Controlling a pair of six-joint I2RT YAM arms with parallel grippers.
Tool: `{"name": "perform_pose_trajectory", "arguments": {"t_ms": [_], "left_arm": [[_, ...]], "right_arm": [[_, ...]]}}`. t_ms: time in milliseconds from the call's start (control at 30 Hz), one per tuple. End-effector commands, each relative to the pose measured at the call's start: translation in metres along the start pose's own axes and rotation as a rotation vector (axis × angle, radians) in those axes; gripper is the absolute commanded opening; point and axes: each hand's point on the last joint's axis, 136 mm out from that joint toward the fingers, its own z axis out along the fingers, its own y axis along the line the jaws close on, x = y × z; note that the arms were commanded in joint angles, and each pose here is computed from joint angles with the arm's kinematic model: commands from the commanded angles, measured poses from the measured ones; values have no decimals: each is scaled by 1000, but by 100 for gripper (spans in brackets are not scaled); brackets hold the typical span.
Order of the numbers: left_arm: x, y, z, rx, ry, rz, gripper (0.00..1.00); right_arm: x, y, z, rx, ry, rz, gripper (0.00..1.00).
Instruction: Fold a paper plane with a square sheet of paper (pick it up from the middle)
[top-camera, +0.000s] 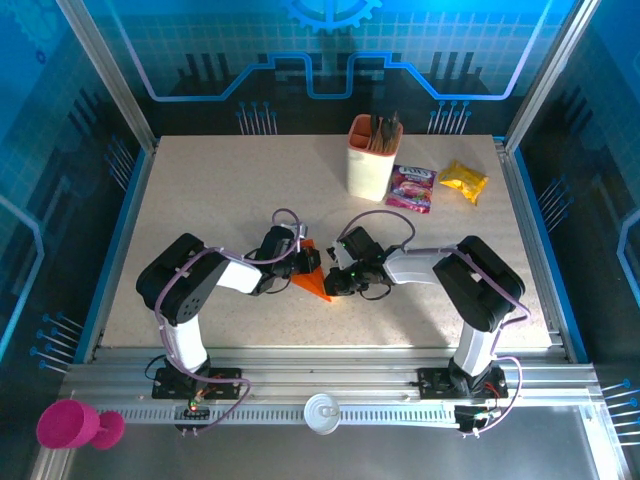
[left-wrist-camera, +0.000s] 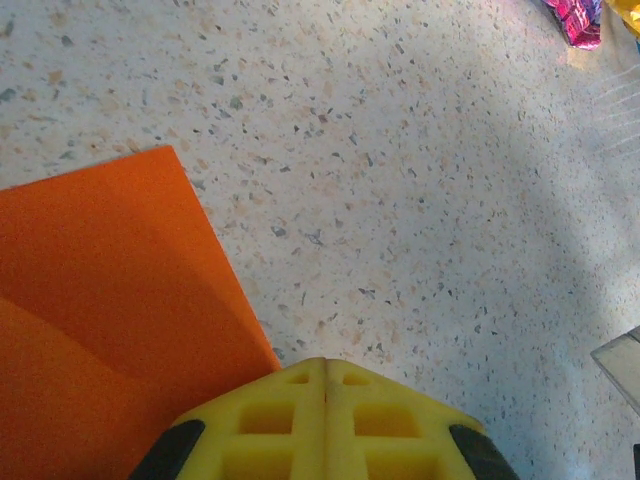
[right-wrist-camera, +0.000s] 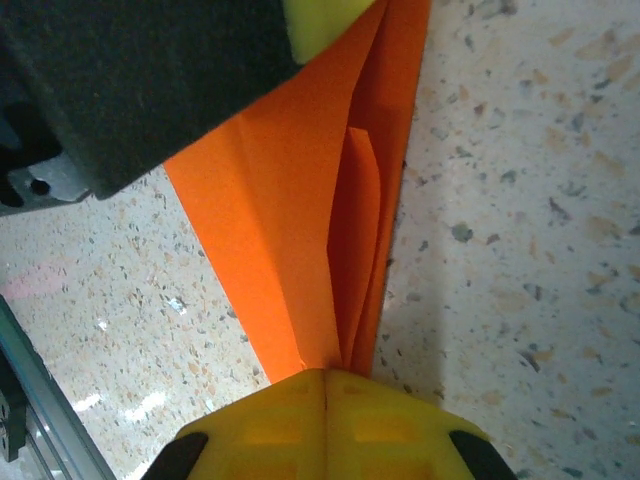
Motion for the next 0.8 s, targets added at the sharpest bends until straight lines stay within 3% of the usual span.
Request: {"name": "perform_pose_trajectory", "arguments": {"t_ms": [0, 200, 333, 533, 667, 700, 767], "left_arm": [[60, 62, -4, -225, 193, -73, 0], [27, 23, -12, -153, 166, -73, 3], [11, 1, -25, -121, 152, -113, 26], [8, -12, -50, -90, 120, -187, 43], [10, -16, -68, -89, 90, -232, 42], [12, -20, -71, -81, 90, -247, 36], [18, -24, -75, -83, 94, -276, 16]], "right_arm": [[23, -22, 7, 68, 59, 28, 0], [33, -36, 9, 123, 87, 56, 0], [36, -41, 11, 138, 100, 69, 0], [40, -44, 12, 151, 112, 73, 0], [43, -47, 12, 164, 120, 74, 0], [43, -48, 11, 171, 123, 72, 0], [45, -50, 11, 188, 128, 70, 0]]}}
